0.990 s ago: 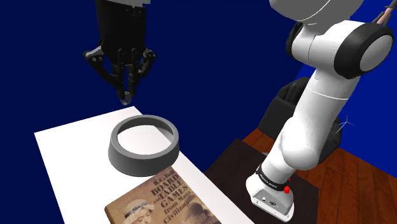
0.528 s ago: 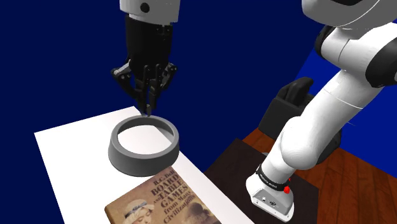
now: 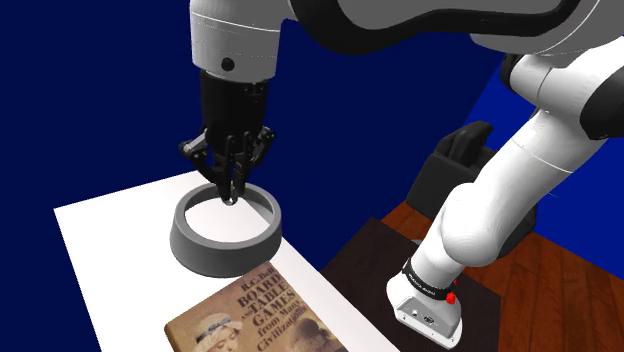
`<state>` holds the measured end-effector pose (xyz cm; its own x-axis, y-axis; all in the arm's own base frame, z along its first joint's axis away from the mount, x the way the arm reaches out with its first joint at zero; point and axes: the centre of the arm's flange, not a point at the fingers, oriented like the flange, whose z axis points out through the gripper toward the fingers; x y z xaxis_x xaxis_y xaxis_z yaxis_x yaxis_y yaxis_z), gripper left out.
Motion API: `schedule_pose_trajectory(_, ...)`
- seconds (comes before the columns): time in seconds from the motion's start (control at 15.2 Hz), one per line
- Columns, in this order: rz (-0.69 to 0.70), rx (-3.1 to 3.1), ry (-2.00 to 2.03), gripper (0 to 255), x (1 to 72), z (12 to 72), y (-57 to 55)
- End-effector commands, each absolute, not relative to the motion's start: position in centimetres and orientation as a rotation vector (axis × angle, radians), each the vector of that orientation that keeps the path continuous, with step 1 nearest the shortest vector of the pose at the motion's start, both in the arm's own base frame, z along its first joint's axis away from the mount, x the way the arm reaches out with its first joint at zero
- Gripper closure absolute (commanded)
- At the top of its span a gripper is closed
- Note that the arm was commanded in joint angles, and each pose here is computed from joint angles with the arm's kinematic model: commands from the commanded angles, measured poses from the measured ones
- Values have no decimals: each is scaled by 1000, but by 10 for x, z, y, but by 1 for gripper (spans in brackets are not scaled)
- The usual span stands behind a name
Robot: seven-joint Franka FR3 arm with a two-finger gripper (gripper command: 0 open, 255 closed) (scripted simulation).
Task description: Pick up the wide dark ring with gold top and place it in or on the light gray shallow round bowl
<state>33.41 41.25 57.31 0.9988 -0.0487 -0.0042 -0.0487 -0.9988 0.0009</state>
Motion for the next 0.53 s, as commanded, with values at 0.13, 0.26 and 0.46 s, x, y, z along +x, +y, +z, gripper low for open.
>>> schedule_pose_trajectory(0.13, -6, 3140, -77, 255, 333, 551, 413)
schedule_pose_trajectory(0.26, -6, 3140, -77, 255, 333, 551, 413)
schedule_pose_trajectory(0.46, -6, 3140, -77, 255, 333, 551, 413)
